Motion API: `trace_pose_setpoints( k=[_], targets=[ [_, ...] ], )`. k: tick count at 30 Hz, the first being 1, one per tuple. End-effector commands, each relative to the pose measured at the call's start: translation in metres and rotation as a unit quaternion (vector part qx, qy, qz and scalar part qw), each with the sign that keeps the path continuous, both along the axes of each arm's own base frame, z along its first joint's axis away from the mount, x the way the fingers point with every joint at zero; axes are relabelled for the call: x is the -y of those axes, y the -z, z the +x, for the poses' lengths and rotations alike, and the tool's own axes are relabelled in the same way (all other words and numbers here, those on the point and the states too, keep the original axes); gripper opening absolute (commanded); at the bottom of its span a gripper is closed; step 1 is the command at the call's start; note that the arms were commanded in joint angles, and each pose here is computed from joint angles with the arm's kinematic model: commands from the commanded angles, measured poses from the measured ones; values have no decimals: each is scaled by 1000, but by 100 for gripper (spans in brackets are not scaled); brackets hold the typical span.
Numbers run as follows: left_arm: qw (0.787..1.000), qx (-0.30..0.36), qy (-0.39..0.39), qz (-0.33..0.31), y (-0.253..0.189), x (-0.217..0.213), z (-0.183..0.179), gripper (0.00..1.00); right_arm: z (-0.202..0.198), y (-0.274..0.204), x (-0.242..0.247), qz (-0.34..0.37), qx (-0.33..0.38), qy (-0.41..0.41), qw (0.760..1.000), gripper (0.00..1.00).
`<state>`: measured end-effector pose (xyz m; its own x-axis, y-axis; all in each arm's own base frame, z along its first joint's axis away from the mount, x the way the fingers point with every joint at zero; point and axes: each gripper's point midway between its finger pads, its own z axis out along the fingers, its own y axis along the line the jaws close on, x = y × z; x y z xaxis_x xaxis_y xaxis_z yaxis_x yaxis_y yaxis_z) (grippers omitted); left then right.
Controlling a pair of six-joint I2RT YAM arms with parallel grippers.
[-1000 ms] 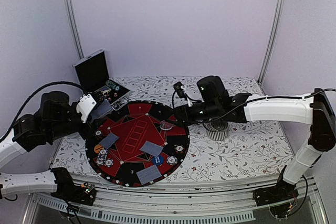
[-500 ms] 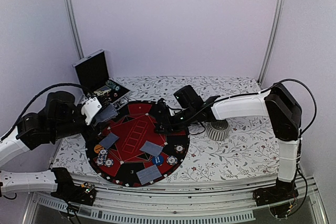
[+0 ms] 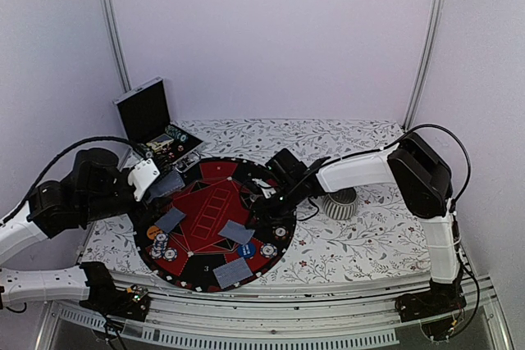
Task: Distribute texas hold em gaming equipment
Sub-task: Pick up the poker card from the poker table mat.
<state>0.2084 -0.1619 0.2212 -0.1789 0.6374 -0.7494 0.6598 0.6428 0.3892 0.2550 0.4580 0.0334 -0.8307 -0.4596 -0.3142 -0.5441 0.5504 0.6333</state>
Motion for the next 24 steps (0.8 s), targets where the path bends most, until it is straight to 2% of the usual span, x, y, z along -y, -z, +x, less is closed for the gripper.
trace_pose_setpoints(
  k=[1,10,14,16,17,20,24],
  targets=[
    [1000,9,0,-11,-5,-2,-1,54,-14,9,-6,6,-42,-37,998,40],
    [1000,21,6,1,-5,-5,-2,54,-16,20,-12,-2,-59,-37,998,33],
    [999,31,10,2,-10,-7,-3,54,-19,32,-9,-19,-65,-31,997,21],
    [999,37,11,0,-14,-8,-4,54,-22,34,-10,-20,-71,-32,997,7],
    [999,39,10,-2,-17,-8,-4,54,-23,34,-11,-19,-73,-33,997,4],
    [999,47,13,-4,-24,-9,-5,54,-20,16,-18,-3,-66,-35,997,2],
    [999,49,6,-3,-28,-11,-4,55,-5,-35,-34,40,-24,-31,998,2]
  ],
)
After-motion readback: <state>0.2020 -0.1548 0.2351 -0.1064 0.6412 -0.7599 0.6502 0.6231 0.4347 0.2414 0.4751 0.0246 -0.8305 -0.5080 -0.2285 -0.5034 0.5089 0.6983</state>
